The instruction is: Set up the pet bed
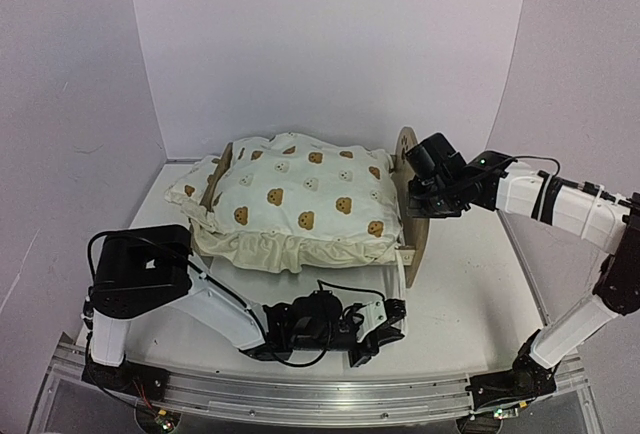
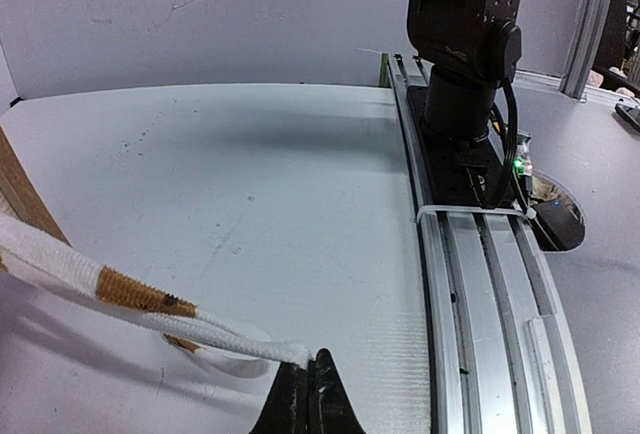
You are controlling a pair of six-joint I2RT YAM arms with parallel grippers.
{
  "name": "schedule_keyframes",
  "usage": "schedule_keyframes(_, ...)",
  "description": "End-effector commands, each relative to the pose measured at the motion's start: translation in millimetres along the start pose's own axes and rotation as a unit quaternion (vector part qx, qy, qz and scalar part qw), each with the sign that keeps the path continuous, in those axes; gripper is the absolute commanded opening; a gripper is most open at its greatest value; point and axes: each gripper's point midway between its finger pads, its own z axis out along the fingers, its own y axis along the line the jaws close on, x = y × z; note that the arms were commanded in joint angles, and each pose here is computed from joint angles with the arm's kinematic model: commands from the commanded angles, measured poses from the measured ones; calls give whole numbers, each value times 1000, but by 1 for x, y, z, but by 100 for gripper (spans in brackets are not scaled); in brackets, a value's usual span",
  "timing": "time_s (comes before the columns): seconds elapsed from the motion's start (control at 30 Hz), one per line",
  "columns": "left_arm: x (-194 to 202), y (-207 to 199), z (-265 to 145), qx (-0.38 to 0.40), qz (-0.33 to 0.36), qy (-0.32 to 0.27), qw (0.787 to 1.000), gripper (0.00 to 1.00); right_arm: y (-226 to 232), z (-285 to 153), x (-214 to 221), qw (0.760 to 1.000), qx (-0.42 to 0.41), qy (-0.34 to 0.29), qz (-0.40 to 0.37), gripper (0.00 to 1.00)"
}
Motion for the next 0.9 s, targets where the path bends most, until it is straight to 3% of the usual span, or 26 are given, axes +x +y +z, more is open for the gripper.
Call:
schedule_keyframes(0.0,-23,-71,-18,138,-14,-18,990,0,-40,21,-21,994,92,-55,6,0)
schedule_keyframes(0.2,-15,-92,-23,147,-2,37,989,0,-46,33,-21,994,99,-47,-6,0)
schedule_keyframes(0.43,-7,-96,-31,134,-14,51,990,0,-52,39,-19,994,101,-46,-7,0)
schedule_keyframes(0.6,2,-80,-23,105,-14,61,993,0,-37,48,-15,997,70,-29,-34,0)
schedule_keyframes(0.7,-2,-57,-19,82,-51,58,994,0,-24,36,-4,998,20,22,-55,1)
schedule_keyframes(0.77,-6,-44,-18,77,-72,54,993,0,-29,19,12,995,3,65,-72,28)
schedule_keyframes(0.87,-9,-33,-20,70,-76,50,993,0,-39,-10,26,992,-15,99,-80,45)
